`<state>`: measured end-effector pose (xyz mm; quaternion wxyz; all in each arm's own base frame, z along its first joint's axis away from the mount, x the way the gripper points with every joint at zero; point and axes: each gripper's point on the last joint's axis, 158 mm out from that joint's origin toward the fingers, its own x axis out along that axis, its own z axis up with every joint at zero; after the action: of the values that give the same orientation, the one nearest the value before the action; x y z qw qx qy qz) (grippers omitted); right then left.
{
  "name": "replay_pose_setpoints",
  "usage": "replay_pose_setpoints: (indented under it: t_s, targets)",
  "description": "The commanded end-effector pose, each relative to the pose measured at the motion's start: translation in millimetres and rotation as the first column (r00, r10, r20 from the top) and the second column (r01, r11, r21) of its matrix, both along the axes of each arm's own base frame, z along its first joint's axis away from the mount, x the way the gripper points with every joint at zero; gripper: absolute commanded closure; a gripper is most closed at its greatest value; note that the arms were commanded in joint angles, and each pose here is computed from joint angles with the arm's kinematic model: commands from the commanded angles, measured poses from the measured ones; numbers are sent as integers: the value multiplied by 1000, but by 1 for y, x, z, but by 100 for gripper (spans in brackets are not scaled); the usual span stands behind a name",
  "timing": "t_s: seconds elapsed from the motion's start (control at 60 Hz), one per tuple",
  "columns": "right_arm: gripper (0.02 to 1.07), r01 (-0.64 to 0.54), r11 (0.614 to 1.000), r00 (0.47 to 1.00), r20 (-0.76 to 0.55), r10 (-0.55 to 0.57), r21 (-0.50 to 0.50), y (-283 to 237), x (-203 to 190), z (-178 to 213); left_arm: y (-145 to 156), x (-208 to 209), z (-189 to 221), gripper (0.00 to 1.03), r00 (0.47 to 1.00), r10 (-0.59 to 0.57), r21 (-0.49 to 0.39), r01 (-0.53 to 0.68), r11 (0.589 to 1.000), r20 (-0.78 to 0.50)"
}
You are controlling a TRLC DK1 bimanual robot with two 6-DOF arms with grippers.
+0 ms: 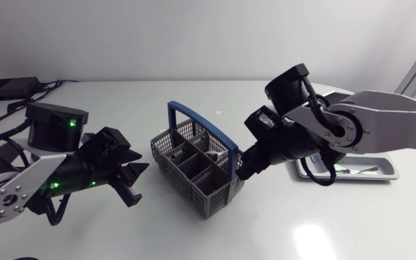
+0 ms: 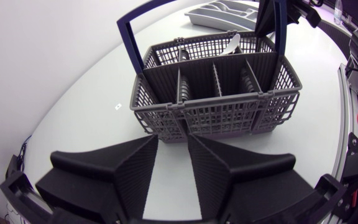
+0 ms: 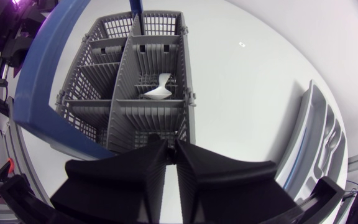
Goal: Unload the cutlery basket into the drawer organizer.
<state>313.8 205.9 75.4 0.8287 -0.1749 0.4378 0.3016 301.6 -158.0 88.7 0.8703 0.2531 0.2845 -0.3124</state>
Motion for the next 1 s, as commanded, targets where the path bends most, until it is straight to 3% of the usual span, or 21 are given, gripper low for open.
replay_pose_setpoints:
  t_s: [0.0, 0.25, 0.55, 0.983]
  targets:
    - [97, 10, 1000, 1000, -25, -10, -11, 1, -2, -10, 0, -7, -5, 66, 1000, -3, -12, 3, 1000, -11]
    - [101, 1, 1000, 1000, -5, -1, -4, 3, 0, 2, -2, -9, -6, 66, 1000, -7, -14, 7, 1000, -14]
    - [101, -14, 999, 1000, 24, 12, 46, 5, -4, 42, -1, -9, -6, 66, 1000, -7, -14, 7, 1000, -14]
    - [101, 29, 966, 999, 28, -38, 258, -32, -23, 128, 0, -12, -1, 66, 1000, -8, -15, 8, 1000, -8]
